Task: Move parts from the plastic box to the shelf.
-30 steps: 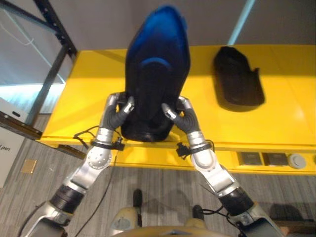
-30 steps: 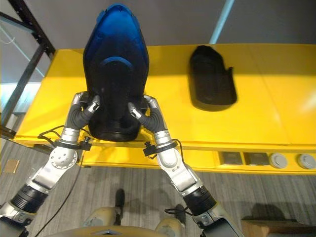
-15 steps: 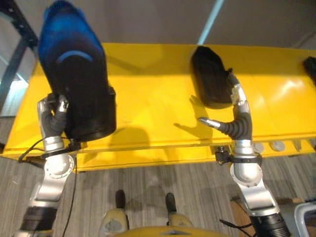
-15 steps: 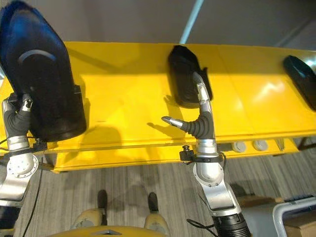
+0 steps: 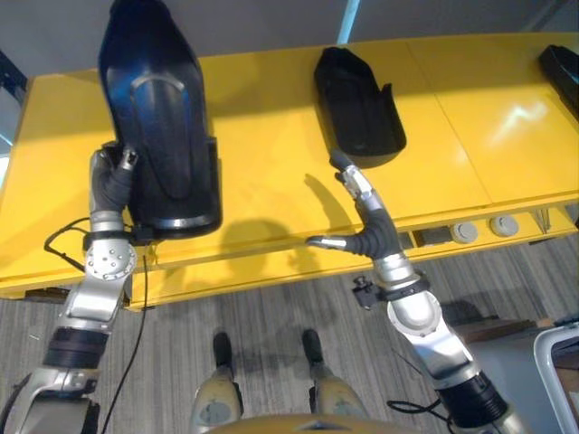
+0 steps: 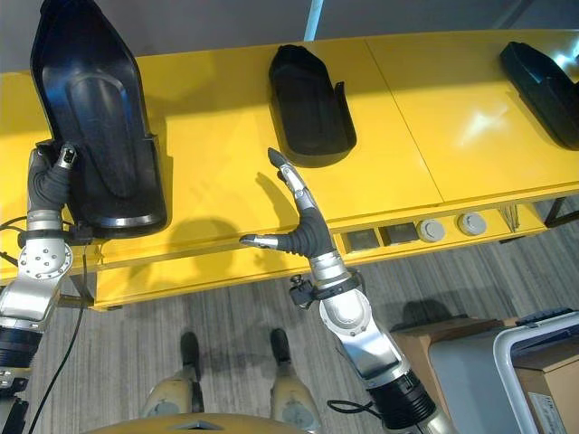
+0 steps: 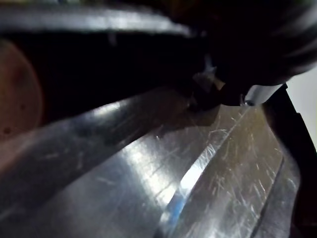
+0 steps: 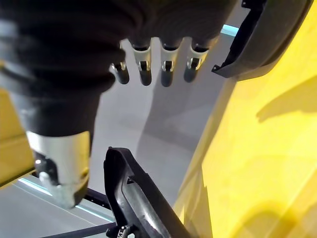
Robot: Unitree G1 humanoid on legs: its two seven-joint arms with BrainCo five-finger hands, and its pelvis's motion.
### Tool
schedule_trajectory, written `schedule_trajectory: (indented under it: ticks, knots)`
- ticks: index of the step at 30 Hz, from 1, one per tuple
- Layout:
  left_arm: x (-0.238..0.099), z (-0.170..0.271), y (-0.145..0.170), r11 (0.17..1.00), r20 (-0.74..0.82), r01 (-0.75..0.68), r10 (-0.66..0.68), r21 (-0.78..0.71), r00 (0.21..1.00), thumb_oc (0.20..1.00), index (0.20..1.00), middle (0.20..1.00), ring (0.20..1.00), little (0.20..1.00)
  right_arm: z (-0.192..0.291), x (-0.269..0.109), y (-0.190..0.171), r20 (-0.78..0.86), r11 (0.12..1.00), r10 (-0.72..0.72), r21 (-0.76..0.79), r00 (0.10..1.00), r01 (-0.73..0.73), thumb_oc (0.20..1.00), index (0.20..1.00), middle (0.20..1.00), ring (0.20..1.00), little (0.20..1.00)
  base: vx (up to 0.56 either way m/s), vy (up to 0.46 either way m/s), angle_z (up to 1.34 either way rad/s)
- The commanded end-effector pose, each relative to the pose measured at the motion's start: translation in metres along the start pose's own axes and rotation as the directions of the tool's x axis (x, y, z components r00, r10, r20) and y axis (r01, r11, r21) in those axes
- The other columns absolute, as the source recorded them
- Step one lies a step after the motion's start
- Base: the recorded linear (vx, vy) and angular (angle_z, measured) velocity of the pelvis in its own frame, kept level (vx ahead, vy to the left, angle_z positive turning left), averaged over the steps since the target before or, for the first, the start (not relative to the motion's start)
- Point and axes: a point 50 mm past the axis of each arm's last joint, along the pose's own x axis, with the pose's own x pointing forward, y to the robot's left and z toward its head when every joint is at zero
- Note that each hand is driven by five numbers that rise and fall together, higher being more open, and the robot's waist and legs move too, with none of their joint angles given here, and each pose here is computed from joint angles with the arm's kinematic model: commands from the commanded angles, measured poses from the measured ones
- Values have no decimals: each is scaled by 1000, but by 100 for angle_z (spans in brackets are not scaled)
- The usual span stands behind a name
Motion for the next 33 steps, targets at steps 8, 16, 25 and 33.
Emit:
schedule_trajectory:
  ticks: [8, 16, 25, 33]
  knots:
    - [17, 3, 24, 987, 47, -29, 21, 161, 999, 200, 200, 200, 200, 200, 15, 11, -9, 101, 999, -19, 32, 995, 16, 1000, 1000, 1000, 1000, 1000, 0, 0, 0]
    - [8, -3, 31, 975, 22, -76, 73, 211, 997, 200, 200, 200, 200, 200, 11, 7, -13, 72, 1000, -9, 2, 997, 9, 1000, 1000, 1000, 1000, 1000, 0, 0, 0]
    - [3, -4, 37, 965, 17, -138, 138, 225, 990, 1000, 1000, 1000, 1000, 1000, 5, 6, -15, 28, 1000, -11, 10, 1000, 10, 1000, 1000, 1000, 1000, 1000, 0, 0, 0]
    - [2, -5, 35, 965, 11, -139, 140, 222, 990, 1000, 1000, 1000, 1000, 1000, -2, 5, -16, -9, 1000, 0, 1, 1000, 0, 1000, 1000, 1000, 1000, 1000, 0, 0, 0]
